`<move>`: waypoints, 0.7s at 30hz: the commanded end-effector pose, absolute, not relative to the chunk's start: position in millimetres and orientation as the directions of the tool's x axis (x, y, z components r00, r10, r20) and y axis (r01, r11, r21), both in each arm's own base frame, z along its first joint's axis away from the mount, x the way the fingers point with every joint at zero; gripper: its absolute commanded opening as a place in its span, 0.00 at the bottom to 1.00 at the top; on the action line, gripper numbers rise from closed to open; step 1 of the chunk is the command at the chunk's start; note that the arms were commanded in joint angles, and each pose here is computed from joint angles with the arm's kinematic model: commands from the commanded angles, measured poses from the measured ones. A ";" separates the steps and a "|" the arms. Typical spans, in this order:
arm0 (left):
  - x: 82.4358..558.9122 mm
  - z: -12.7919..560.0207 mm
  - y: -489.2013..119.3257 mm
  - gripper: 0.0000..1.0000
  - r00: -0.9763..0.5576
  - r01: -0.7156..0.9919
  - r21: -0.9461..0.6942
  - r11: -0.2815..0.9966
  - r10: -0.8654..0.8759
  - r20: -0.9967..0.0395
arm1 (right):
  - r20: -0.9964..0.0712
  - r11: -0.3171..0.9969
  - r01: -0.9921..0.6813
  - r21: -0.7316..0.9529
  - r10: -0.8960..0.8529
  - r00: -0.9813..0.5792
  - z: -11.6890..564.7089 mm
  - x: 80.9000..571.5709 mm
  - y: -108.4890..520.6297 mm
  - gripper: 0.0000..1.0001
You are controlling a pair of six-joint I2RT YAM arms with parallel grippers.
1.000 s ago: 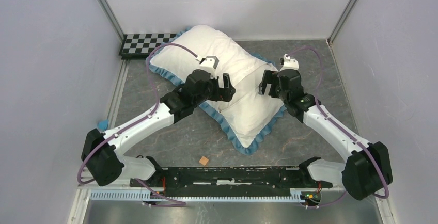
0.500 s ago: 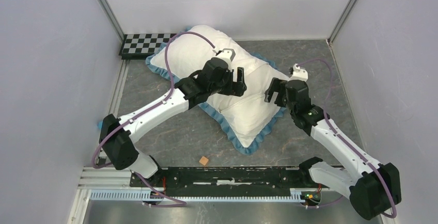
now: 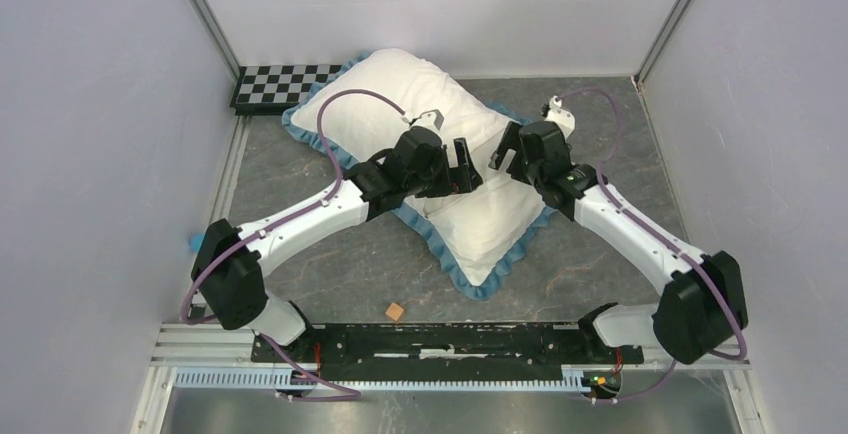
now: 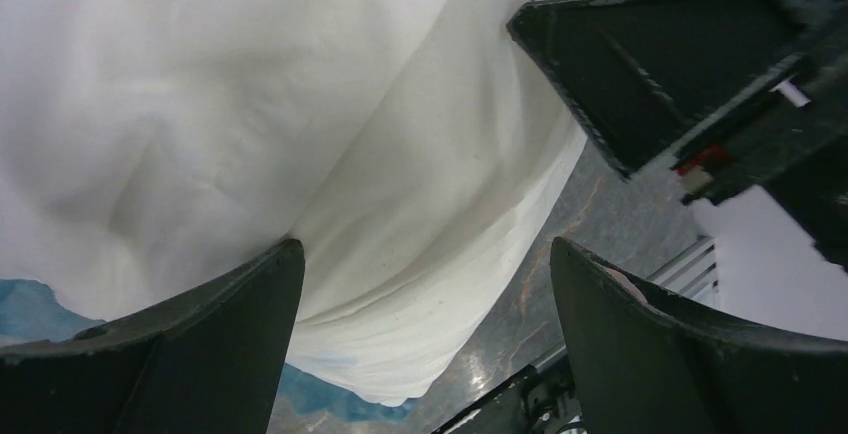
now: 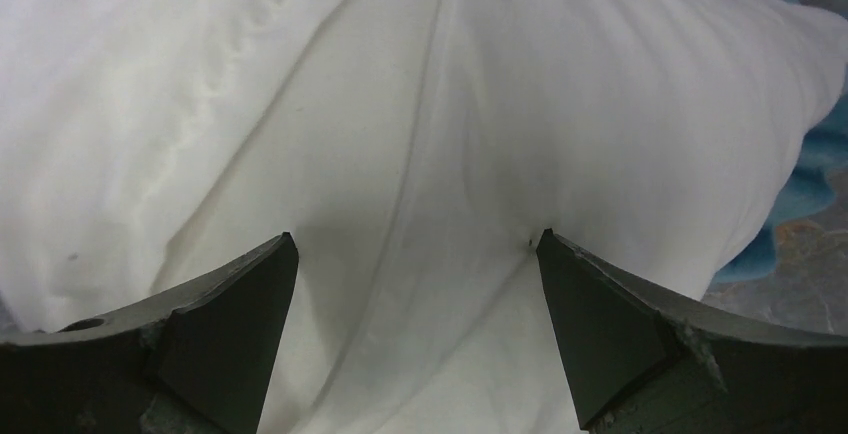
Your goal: Remove the pillowcase from the pillow
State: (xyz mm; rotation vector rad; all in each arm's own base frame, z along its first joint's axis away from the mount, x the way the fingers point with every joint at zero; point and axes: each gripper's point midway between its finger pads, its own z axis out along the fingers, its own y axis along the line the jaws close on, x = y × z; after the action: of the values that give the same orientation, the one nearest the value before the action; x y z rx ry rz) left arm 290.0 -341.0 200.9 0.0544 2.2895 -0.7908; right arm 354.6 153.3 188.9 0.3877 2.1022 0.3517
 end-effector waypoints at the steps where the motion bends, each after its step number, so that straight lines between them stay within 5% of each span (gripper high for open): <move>1: 294.2 214.5 -349.5 0.98 -0.748 0.157 -0.637 0.755 -0.330 -0.576 | -0.740 0.897 0.328 0.296 0.432 -0.515 168.8 351.1 124.8 0.98; 16: 327.9 176.0 -341.2 0.99 -0.730 0.000 -0.565 0.825 -0.386 -0.564 | -0.741 0.916 0.292 0.273 0.395 -0.543 124.5 291.0 96.2 0.87; 21: 329.6 149.2 -337.0 0.85 -0.750 -0.066 -0.511 0.857 -0.380 -0.541 | -0.730 0.931 0.264 0.251 0.361 -0.581 102.3 277.1 93.6 0.80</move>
State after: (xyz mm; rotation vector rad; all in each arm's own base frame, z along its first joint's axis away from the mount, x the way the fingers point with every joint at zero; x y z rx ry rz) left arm 315.6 -347.5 159.6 -0.2140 2.3613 -0.7190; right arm 295.9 102.3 126.5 0.4991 2.1497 0.1960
